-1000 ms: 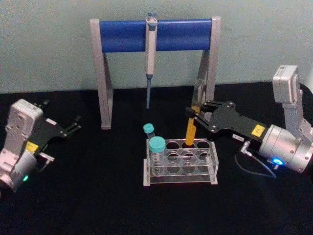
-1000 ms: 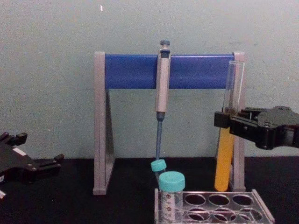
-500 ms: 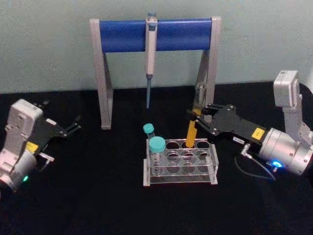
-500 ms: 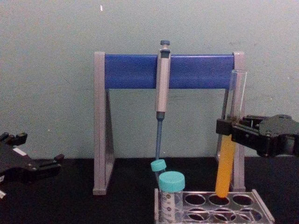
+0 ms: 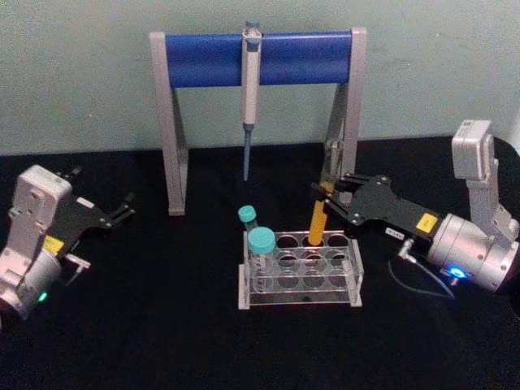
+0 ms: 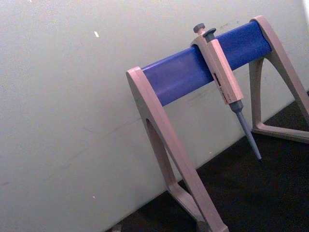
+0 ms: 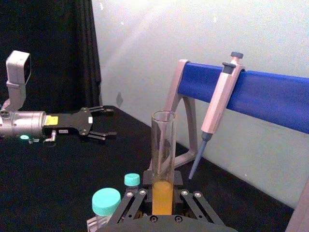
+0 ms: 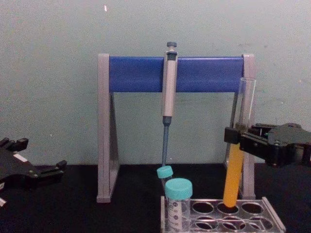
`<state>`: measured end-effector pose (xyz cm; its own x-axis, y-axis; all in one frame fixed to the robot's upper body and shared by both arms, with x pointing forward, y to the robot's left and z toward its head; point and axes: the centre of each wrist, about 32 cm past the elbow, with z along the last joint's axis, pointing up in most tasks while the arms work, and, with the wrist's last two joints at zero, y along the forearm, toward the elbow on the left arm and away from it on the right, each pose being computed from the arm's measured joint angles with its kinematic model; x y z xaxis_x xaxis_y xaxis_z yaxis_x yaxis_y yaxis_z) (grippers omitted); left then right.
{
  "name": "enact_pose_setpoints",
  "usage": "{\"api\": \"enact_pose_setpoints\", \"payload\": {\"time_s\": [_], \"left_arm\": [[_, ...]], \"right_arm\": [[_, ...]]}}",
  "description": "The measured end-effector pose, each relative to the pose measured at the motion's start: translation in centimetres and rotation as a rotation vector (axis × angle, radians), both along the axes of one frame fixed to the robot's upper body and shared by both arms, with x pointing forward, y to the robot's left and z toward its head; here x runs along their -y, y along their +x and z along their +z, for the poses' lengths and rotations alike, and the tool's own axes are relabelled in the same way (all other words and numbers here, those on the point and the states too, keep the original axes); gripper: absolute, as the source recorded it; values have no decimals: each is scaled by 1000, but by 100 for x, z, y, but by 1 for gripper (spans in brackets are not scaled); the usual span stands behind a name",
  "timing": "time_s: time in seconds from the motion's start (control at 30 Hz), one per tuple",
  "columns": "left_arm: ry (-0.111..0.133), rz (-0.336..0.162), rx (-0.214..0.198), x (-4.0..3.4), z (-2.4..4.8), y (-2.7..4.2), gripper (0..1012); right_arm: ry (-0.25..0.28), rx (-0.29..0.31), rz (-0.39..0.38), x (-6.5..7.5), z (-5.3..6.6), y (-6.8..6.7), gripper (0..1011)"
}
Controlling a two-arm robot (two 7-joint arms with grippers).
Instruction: Pick up the test tube from the test tube rack, shake it, then place it back into the test tube rack.
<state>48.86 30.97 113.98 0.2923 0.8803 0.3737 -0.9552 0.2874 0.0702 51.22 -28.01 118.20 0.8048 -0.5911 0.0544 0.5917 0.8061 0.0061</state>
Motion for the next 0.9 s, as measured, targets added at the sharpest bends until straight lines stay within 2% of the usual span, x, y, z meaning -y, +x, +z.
{"api": "enact_pose_setpoints", "payload": {"time_s": [0.9], "left_arm": [[0, 0, 0, 0, 0, 0, 1002]], "right_arm": [[-19, -15, 0, -27, -97, 104, 229]]}}
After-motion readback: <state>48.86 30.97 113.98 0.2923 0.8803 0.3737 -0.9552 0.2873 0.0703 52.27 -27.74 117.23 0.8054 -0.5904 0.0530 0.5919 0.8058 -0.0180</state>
